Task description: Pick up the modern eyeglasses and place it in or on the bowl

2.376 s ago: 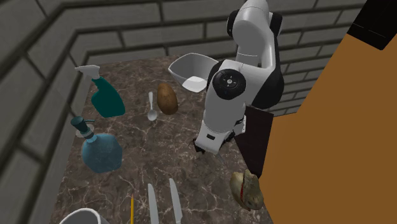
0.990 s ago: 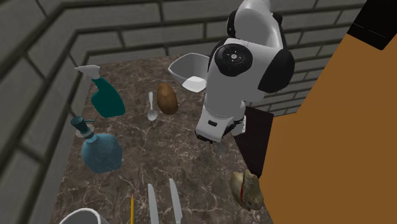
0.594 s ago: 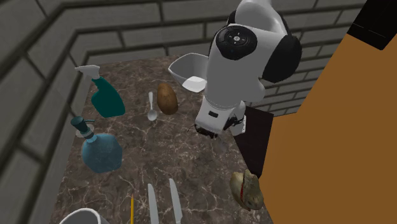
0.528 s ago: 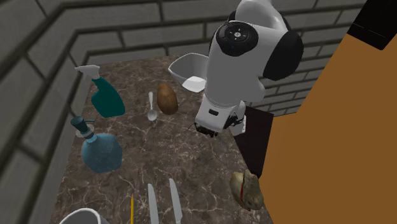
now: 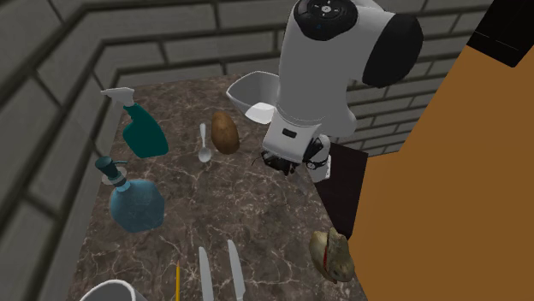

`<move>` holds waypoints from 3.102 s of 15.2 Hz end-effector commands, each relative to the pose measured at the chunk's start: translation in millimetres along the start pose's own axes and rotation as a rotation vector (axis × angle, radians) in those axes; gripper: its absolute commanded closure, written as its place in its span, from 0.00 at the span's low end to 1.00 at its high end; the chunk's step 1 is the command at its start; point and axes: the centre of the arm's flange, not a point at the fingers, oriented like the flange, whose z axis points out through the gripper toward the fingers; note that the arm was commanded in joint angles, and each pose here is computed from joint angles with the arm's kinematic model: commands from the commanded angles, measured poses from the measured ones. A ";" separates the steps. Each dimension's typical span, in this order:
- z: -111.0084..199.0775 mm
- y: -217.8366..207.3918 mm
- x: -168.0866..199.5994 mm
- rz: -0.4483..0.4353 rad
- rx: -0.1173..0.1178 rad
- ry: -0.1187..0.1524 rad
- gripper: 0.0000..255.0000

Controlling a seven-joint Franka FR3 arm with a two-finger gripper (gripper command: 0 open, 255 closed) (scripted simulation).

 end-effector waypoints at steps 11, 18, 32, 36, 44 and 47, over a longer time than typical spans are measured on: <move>-44.6 -7.1 -33.9 0.000 0.000 0.000 1.00; -27.4 -29.3 -122.0 0.000 0.000 0.000 1.00; 6.8 -73.5 -298.1 0.000 0.000 0.000 1.00; 16.6 -86.2 -348.4 0.000 0.000 0.000 1.00; 47.6 -98.8 -397.0 0.000 0.000 0.000 1.00; 63.2 -98.6 -394.5 0.000 0.000 0.000 1.00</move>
